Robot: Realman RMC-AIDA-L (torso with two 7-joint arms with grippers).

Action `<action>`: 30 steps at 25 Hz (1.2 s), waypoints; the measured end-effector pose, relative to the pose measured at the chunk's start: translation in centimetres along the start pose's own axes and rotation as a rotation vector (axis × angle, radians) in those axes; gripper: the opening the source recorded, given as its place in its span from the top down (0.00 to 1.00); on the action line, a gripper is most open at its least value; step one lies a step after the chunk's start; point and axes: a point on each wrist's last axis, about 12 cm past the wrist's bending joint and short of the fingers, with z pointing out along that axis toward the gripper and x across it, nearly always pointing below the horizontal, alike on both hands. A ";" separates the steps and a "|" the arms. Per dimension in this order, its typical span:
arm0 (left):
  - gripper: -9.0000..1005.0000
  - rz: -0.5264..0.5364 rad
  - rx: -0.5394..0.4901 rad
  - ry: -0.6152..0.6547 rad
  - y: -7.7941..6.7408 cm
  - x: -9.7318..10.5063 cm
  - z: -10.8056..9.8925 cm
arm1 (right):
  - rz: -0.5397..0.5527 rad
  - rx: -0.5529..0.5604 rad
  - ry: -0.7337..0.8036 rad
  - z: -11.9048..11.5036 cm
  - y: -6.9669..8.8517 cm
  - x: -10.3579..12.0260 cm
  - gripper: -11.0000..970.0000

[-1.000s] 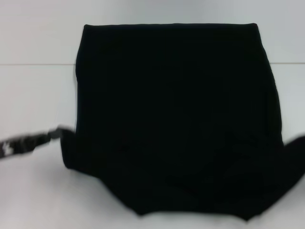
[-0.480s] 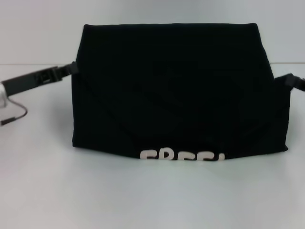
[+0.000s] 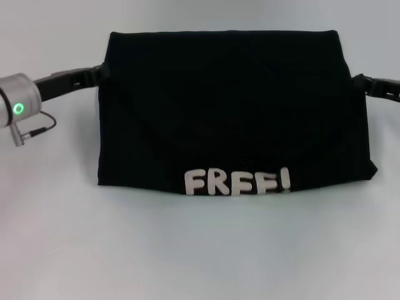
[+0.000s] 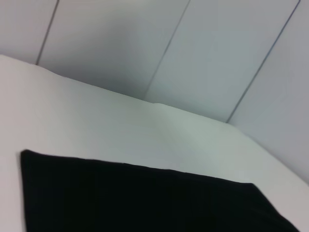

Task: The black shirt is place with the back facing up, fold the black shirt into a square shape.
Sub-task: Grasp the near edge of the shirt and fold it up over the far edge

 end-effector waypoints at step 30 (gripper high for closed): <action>0.90 0.149 -0.112 0.057 -1.8 2.7 3.6 | -0.014 0.144 0.043 3.2 1.8 1.2 0.80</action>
